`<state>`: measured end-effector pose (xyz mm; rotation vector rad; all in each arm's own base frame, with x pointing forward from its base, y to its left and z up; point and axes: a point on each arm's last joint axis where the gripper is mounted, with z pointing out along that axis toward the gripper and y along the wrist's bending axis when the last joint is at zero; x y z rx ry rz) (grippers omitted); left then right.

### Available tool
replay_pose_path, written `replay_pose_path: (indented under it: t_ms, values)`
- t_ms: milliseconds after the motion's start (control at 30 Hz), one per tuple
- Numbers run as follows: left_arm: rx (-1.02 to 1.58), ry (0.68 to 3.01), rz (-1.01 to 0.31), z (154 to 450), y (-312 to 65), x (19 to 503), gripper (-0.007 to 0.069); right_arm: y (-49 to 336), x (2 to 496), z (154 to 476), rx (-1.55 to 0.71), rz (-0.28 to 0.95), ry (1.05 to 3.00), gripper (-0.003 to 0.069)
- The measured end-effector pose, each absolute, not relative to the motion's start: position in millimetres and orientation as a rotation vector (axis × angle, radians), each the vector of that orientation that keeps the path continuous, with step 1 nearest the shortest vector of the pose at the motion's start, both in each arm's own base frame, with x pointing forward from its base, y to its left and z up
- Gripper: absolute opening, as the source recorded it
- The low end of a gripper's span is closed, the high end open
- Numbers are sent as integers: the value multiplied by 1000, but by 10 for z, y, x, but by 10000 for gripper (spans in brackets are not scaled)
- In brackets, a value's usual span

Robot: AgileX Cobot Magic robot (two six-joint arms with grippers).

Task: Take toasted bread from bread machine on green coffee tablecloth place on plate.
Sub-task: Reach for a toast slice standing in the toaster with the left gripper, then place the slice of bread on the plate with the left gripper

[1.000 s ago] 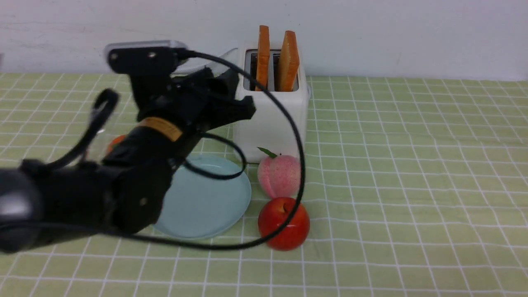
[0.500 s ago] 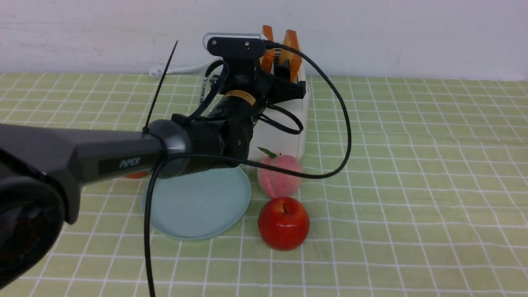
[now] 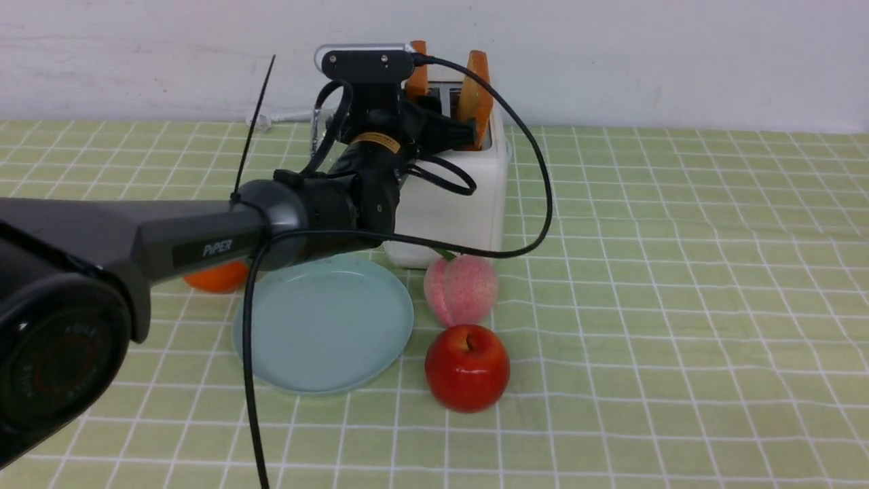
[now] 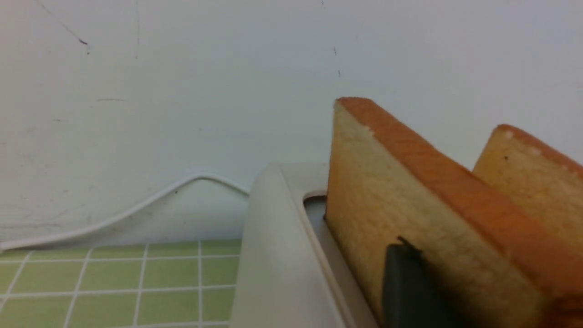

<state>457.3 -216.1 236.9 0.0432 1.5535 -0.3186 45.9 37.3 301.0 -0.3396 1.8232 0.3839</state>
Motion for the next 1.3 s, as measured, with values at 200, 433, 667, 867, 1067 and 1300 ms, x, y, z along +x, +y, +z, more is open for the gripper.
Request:
replay_pose_path:
  t_ms: [200,433,667,867,1067,1300]
  values:
    - [47,1564,-340,2518,-2147,4537,103,373,459,3010,-343,382,1822,14]
    - [75,1521,-453,3531,-2012,4132,103,373,459,3010,-343,382,1822,18]
    - [264,1708,-662,4395,-1794,3208,103,388,446,2993,-356,402,1841,3]
    - [170,1906,-737,4023,-1482,2812,103,411,427,2980,-365,438,1858,1]
    - [-5,2146,-684,3049,-1253,2714,103,447,282,2985,-412,478,1816,1]
    - [-93,2173,-611,2718,-1189,2863,103,511,216,3096,-447,556,1673,1]
